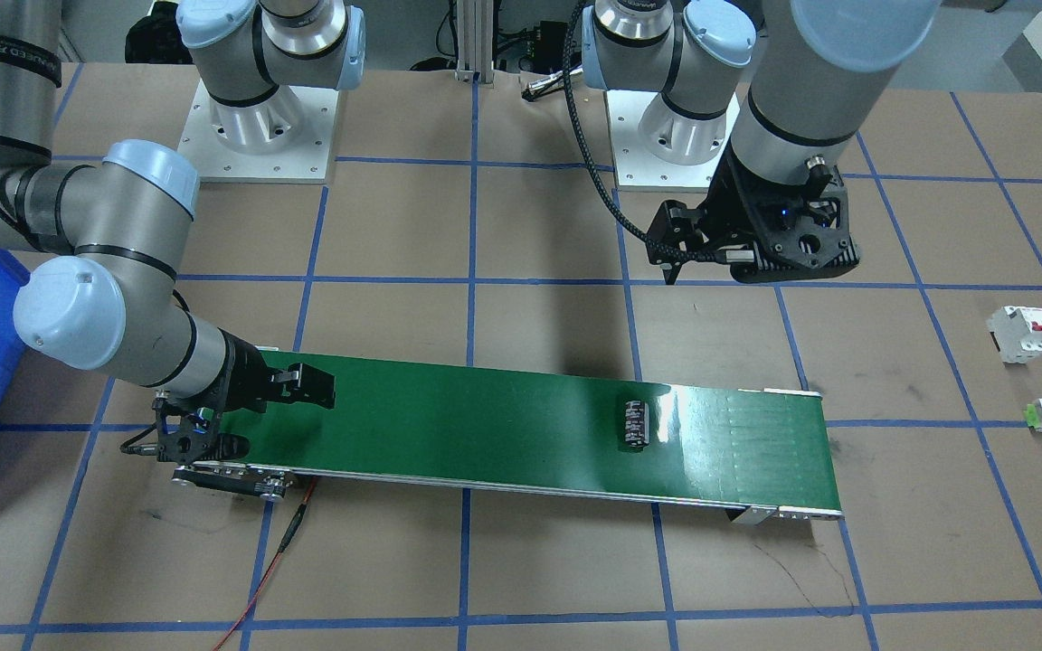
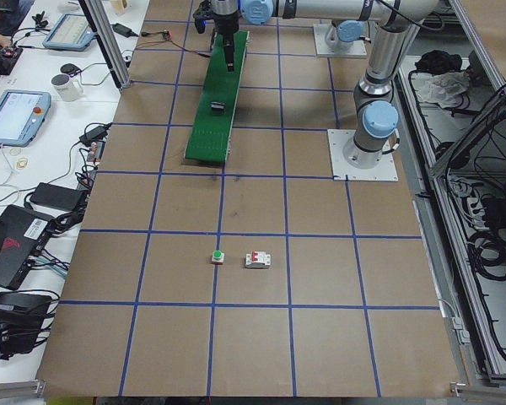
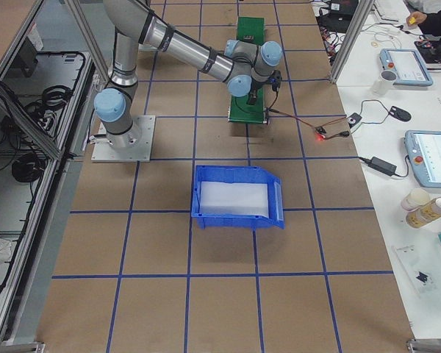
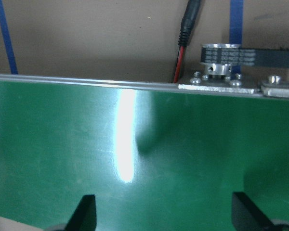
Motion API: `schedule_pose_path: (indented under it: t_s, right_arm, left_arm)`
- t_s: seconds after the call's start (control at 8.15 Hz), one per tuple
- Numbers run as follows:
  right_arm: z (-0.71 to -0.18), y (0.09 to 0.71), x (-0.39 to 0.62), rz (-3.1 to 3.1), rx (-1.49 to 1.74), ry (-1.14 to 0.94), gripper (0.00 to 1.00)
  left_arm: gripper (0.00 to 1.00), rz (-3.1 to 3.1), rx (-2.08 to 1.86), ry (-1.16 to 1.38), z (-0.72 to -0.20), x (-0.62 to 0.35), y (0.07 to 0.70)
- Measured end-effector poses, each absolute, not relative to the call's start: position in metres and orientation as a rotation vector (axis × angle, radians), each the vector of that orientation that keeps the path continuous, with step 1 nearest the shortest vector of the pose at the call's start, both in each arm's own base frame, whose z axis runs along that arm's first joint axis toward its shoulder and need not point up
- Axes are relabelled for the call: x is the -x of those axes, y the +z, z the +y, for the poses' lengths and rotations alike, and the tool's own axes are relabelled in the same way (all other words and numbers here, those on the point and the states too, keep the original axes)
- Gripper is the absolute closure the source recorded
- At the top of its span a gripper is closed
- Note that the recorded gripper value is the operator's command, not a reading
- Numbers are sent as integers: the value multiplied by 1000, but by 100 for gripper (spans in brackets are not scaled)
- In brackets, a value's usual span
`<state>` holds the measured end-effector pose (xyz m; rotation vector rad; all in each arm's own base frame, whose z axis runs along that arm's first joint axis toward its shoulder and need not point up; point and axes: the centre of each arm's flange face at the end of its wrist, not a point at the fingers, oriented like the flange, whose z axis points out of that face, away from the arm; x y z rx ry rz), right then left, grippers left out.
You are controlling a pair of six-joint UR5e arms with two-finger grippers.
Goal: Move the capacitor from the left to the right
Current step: 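Raise the left gripper away while the right gripper follows the capacitor riding the belt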
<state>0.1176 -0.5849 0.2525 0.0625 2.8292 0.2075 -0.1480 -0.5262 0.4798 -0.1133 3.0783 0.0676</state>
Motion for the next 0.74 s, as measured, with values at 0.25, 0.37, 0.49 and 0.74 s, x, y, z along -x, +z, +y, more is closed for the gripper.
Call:
schedule_pose_path:
  t_s: [0.25,0.37,0.49,0.74]
  right_arm:
    - [-585,254,-122,2840,-49,192,0]
    - [-584,255,-127,2844,-38,190,0]
    - [-583,256,-132,2846,-30,184,0]
    - [-584,257,-136,2849,-17,165,0]
  left_arm:
    - [0,3103,108,18,-515,152,497]
    - [0,3130,108,10,-511,154,501]
    - [0,3145,108,6,-509,156,503]
    - [0,3148,108,-25,-504,156,512]
